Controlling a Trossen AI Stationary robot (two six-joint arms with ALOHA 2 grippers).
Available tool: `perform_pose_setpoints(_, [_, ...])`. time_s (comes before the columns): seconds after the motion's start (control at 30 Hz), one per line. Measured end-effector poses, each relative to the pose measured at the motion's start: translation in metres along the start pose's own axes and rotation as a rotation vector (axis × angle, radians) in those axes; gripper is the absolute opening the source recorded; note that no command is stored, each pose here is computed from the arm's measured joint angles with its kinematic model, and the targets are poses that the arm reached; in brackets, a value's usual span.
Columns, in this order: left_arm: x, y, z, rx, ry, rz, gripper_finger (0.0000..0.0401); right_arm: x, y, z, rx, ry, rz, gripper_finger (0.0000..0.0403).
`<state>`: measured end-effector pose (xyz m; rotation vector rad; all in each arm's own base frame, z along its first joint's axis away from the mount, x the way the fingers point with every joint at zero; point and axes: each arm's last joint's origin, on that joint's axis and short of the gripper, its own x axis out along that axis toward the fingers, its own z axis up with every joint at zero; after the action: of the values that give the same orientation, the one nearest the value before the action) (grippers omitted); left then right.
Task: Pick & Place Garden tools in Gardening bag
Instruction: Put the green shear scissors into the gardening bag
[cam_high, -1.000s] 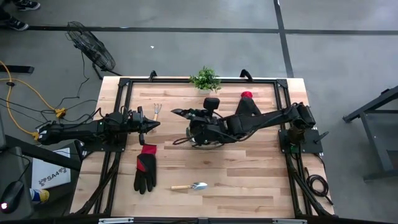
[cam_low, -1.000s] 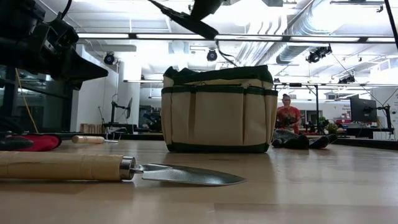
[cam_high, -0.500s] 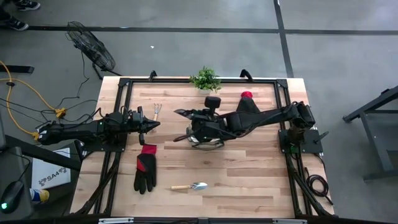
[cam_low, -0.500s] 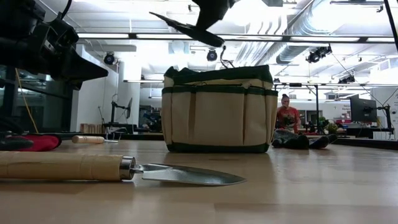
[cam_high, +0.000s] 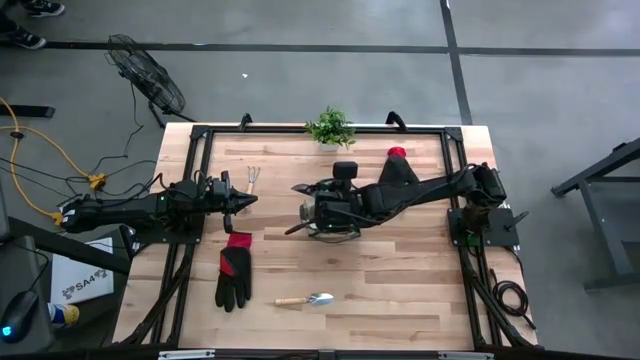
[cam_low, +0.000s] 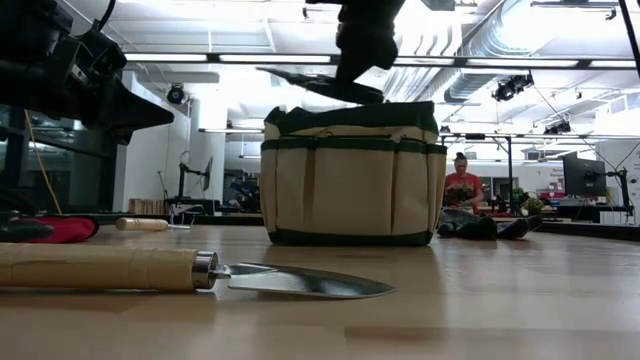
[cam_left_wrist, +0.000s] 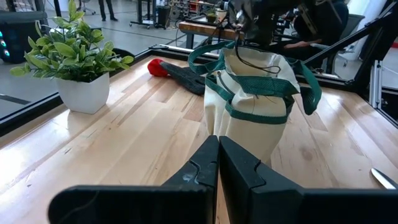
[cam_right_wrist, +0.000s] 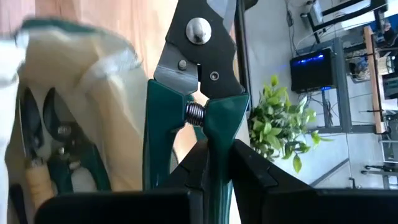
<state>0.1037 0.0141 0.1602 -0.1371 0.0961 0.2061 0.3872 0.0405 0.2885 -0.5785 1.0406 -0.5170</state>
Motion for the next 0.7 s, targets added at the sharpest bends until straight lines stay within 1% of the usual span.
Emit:
perform_pose_setpoints(0.17, [0.0, 0.0, 0.0, 0.0, 0.0, 0.0, 0.001, 0.0, 0.001, -0.006, -0.046, 0.045, 0.033, 0.0032])
perform_pose_setpoints(0.4, [0.0, 0.0, 0.0, 0.0, 0.0, 0.0, 0.001, -0.002, 0.004, -0.008, -0.065, 0.055, 0.078, 0.0032])
perform_pose_setpoints(0.53, [0.0, 0.0, 0.0, 0.0, 0.0, 0.0, 0.001, -0.003, 0.007, -0.011, -0.084, 0.079, 0.141, 0.0032])
perform_pose_setpoints(0.7, [0.0, 0.0, 0.0, 0.0, 0.0, 0.0, 0.001, -0.005, 0.007, -0.015, -0.094, 0.112, 0.158, 0.0032])
